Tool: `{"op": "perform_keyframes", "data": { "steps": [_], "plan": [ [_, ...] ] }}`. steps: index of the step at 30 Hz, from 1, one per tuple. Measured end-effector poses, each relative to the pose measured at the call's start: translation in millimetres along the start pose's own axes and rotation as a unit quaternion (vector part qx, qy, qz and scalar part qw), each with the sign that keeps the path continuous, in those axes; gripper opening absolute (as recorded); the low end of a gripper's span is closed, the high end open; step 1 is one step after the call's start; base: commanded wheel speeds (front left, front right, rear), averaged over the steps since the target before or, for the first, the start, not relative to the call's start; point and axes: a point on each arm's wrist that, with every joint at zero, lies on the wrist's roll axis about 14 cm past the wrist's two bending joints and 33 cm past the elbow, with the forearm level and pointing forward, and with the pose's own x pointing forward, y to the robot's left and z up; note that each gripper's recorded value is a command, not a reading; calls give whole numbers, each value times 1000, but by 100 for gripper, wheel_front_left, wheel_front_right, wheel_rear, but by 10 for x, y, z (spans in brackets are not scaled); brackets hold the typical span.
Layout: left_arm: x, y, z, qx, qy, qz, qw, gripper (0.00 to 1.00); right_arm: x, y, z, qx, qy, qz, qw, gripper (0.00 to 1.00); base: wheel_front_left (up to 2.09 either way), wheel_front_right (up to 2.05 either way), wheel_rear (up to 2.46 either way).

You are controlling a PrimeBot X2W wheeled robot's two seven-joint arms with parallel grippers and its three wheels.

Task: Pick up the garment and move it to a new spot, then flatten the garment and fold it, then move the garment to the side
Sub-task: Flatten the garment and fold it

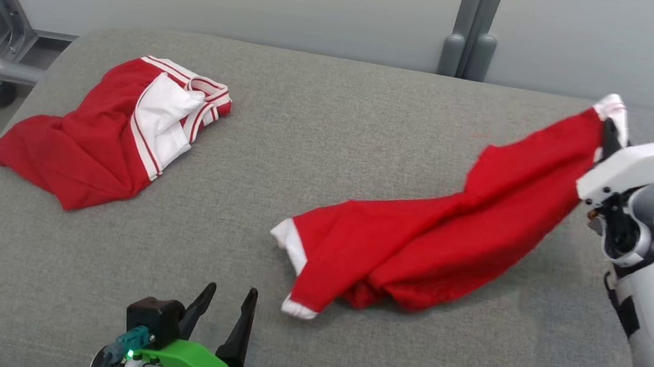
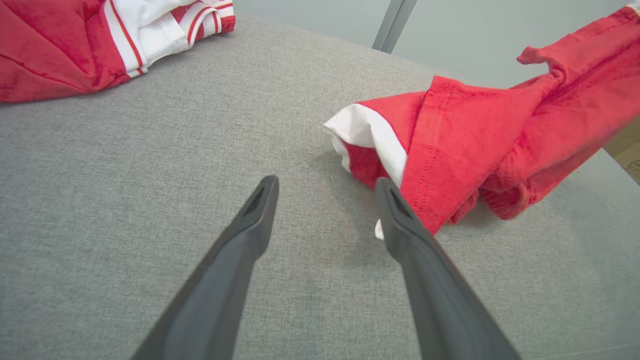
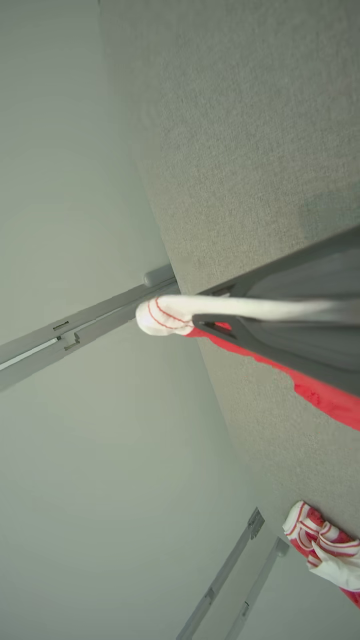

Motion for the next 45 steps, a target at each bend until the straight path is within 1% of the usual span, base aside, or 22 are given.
{"op": "perform_keyframes", "data": {
  "steps": [2, 4, 10, 12, 16, 20, 21, 22, 24, 25, 26, 27, 28, 30, 32, 35, 37, 39, 42, 43, 45],
  "plan": [
    [20, -20, -36, 0, 8, -3, 1000, 100, 3, -284, -8, 0, -3, -36, 999, 0, 0, 0, 0],
    [39, -31, -66, 0, 14, -5, 1000, 100, -12, -469, -83, 5, 3, -61, 998, 0, 0, 0, 0],
    [97, -67, -124, 6, 27, -13, 1000, 100, -221, -1002, -458, 27, 26, -137, 990, 0, 0, 0, 0],
    [119, -88, -131, 9, 30, -17, 999, 100, -324, -1185, -558, 25, 30, -161, 986, 0, 0, 0, 0],
    [169, -125, -123, 12, 32, -26, 999, 100, -491, -1432, -679, 1, 35, -190, 981, 0, 0, 0, 0],
    [227, -145, -111, 20, 34, -36, 999, 100, -568, -1552, -657, -33, 27, -198, 979, 0, 0, 0, 0],
    [237, -144, -122, 24, 37, -37, 998, 100, -585, -1575, -659, -40, 27, -200, 979, 2, 0, 0, 0],
    [249, -147, -129, 29, 39, -40, 998, 100, -597, -1580, -669, -48, 28, -199, 978, 7, 0, 0, 0],
    [283, -176, -137, 31, 42, -45, 998, 100, -620, -1587, -709, -60, 35, -197, 978, 29, 0, 0, 0],
    [304, -194, -134, 31, 43, -48, 997, 100, -630, -1585, -733, -61, 38, -196, 978, 42, 0, 0, 0],
    [326, -211, -126, 32, 42, -51, 997, 100, -639, -1578, -761, -63, 42, -195, 978, 42, 0, 0, 0],
    [345, -229, -120, 33, 42, -55, 997, 100, -649, -1573, -791, -66, 46, -194, 978, 67, 0, 0, 0],
    [361, -241, -123, 33, 43, -57, 997, 100, -658, -1571, -816, -73, 51, -193, 977, 100, 0, 0, 0],
    [378, -262, -133, 34, 45, -60, 997, 100, -695, -1617, -852, -89, 59, -195, 975, 100, 0, 0, 0],
    [385, -278, -147, 34, 48, -63, 996, 100, -757, -1742, -830, -102, 60, -208, 971, 100, 0, 0, 0],
    [392, -298, -152, 35, 49, -67, 996, 100, -846, -1950, -699, -125, 50, -229, 964, 100, 0, 0, 0],
    [401, -320, -142, 33, 47, -70, 996, 100, -870, -2015, -589, -131, 33, -236, 962, 100, 0, 0, 0],
    [410, -402, -116, 14, 45, -84, 995, 100, -873, -2012, -508, -124, 16, -238, 963, 100, 0, 0, 0],
    [416, -622, -95, -40, 53, -114, 991, 100, -865, -1941, -439, -113, -3, -234, 966, 100, 0, 0, 0],
    [416, -622, -95, -40, 53, -114, 991, 100, -865, -1941, -439, -113, -3, -234, 966, 100, 0, 0, 0],
    [397, -790, -111, -61, 65, -144, 986, 100, -872, -1904, -410, -109, -12, -231, 967, 100, 0, 0, 0]
  ]
}}
